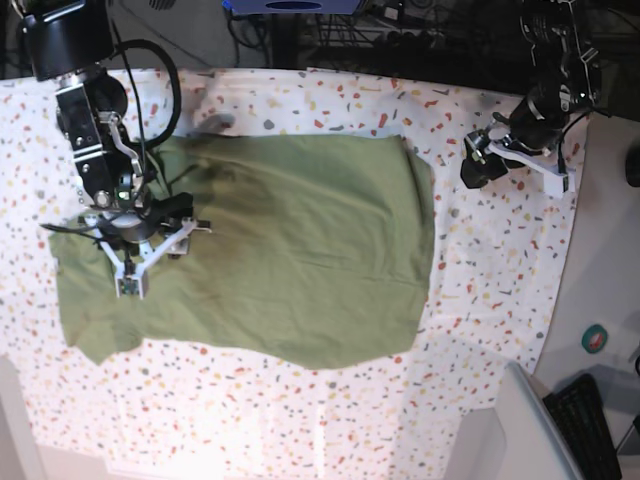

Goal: Layout the t-shirt on the table in an organized manner, then fold the t-shirt properly
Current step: 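Pull the shirt edges outward with both grippers to smooth it, then grasp the shirt's collar-side corners with both grippers and tug outward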

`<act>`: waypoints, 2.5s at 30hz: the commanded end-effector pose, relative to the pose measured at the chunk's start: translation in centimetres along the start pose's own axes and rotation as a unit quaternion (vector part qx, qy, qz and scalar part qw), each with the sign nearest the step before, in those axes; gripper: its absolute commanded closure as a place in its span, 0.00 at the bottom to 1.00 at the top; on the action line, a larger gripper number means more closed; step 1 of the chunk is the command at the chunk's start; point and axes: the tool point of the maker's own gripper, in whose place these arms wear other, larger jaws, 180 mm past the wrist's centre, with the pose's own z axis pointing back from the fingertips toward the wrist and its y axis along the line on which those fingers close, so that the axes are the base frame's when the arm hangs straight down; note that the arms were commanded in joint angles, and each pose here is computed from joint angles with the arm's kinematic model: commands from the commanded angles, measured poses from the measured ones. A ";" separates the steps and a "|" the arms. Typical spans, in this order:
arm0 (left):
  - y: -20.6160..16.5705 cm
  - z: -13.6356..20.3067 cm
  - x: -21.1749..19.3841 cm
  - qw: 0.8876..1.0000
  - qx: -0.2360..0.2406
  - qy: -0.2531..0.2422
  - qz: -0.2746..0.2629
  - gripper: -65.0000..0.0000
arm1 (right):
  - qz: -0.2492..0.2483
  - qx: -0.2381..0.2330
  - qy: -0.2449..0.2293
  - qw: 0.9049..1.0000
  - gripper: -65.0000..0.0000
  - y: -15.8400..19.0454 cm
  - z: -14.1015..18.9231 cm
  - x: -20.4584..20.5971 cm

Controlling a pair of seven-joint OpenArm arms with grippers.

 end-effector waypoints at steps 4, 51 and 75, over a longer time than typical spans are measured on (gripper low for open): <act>-0.1 0.6 1.0 1.000 -0.005 -0.017 -0.007 0.16 | -0.001 -0.034 -0.005 0.999 0.49 -1.0 -1.4 1.3; -7.0 2.7 -4.1 0.992 -0.084 0.040 -0.087 0.16 | -0.320 -0.059 -0.034 0.945 0.60 -12.4 8.2 -10.5; -8.2 -2.7 -5.0 0.994 -0.094 0.056 -0.013 0.16 | -0.044 -0.120 -0.146 0.981 0.61 -10.3 10.9 -5.1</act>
